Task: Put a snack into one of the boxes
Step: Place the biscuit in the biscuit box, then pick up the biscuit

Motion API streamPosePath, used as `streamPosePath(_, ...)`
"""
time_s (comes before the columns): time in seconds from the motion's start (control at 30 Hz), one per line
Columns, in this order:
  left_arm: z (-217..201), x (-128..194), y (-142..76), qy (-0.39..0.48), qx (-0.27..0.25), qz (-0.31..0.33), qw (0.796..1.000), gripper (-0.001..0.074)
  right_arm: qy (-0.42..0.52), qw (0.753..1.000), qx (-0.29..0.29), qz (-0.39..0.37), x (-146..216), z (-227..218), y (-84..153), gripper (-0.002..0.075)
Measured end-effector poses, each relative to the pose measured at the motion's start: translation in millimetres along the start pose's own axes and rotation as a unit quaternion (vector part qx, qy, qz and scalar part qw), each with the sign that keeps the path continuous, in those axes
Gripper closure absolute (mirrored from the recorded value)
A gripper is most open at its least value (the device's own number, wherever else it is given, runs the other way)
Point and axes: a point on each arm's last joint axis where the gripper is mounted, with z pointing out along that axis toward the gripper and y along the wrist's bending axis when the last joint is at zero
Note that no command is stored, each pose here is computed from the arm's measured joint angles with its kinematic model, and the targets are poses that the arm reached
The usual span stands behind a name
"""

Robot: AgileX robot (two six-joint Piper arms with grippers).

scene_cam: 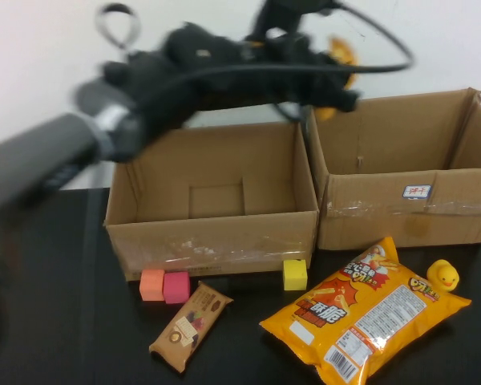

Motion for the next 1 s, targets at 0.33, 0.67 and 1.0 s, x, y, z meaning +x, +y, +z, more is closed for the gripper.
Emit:
streamPosePath(0.33,93,38,-2,-0.027,-0.014,0.017,0.999,0.0167,0.0,1.0,-0.001,0.003,0,0,0,0.0727)
streamPosePath(0.67,53,30,-15,0.146,0.088,0.15,0.974,0.0501,0.005,1.0,-0.001,0.005,1,0,0,0.0727)
streamPosePath(1.0,-50,-8,10,0.37,-0.064,0.159,0.913,0.073,0.021,1.0,-0.001,-0.004,4,0,0,0.0727)
